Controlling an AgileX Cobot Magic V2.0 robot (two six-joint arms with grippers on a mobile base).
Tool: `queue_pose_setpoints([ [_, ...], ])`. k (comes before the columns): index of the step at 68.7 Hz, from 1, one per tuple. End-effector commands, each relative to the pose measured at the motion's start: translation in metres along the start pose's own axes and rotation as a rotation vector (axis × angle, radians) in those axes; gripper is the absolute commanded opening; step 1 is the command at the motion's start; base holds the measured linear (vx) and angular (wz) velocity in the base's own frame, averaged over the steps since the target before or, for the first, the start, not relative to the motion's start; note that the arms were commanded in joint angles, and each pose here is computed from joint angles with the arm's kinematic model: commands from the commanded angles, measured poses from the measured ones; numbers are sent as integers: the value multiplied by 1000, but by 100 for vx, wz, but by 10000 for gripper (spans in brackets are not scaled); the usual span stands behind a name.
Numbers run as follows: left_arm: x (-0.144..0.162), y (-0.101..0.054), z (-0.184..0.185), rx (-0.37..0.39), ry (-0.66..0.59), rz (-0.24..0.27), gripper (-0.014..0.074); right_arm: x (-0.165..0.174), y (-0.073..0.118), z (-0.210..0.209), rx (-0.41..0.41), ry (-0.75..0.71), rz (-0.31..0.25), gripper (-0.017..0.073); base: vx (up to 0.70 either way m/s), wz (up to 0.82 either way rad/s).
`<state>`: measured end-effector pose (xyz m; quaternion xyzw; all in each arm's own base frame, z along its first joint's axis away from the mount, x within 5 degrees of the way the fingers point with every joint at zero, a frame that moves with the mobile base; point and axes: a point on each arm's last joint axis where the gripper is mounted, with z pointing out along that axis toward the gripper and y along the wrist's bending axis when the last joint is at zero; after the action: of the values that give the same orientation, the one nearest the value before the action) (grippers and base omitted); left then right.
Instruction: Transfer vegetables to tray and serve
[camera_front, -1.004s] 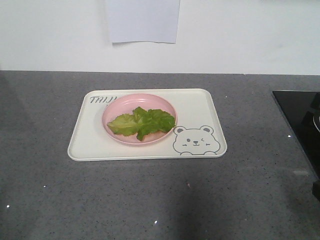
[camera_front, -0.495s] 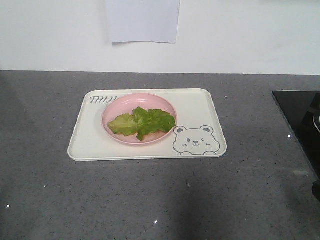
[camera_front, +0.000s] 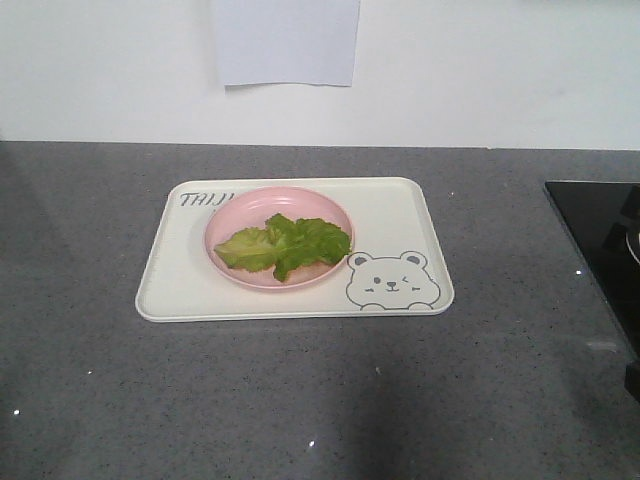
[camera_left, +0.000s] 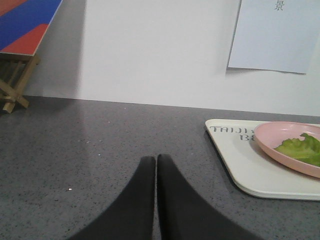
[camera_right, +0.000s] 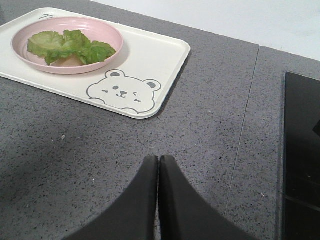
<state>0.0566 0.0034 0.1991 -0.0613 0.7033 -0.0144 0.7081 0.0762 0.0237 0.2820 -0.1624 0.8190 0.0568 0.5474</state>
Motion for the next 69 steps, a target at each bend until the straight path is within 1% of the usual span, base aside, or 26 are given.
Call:
queue_pose_setpoints([
  [1, -3, 1, 1, -3, -63, -10, -8, -15, -3, -3, 22, -93, -6, -8, 0, 0],
  [35, -3, 1, 1, -3, -63, -10, -8, -15, -3, -3, 23, -96, -9, -8, 0, 0],
  [43, -3, 1, 1, -3, -63, -10, -8, -13, -4, -2, 37, -95, -12, -7, 0, 0],
  [49, -3, 1, 1, -3, -63, -10, -8, -2, -6, 0, 74, -112, -12, -5, 0, 0],
  [57, -3, 1, 1, -3, -63, -10, -8, 23, -6, 2, 130, -184, 36, -4, 0, 0],
  [64, -3, 1, 1, -3, -63, -10, -8, 46, -6, 3, 170, -246, 111, -4, 0, 0],
  [69, -3, 1, 1, -3, -63, -10, -8, 60, -6, 4, 198, -287, 154, -4, 0, 0],
])
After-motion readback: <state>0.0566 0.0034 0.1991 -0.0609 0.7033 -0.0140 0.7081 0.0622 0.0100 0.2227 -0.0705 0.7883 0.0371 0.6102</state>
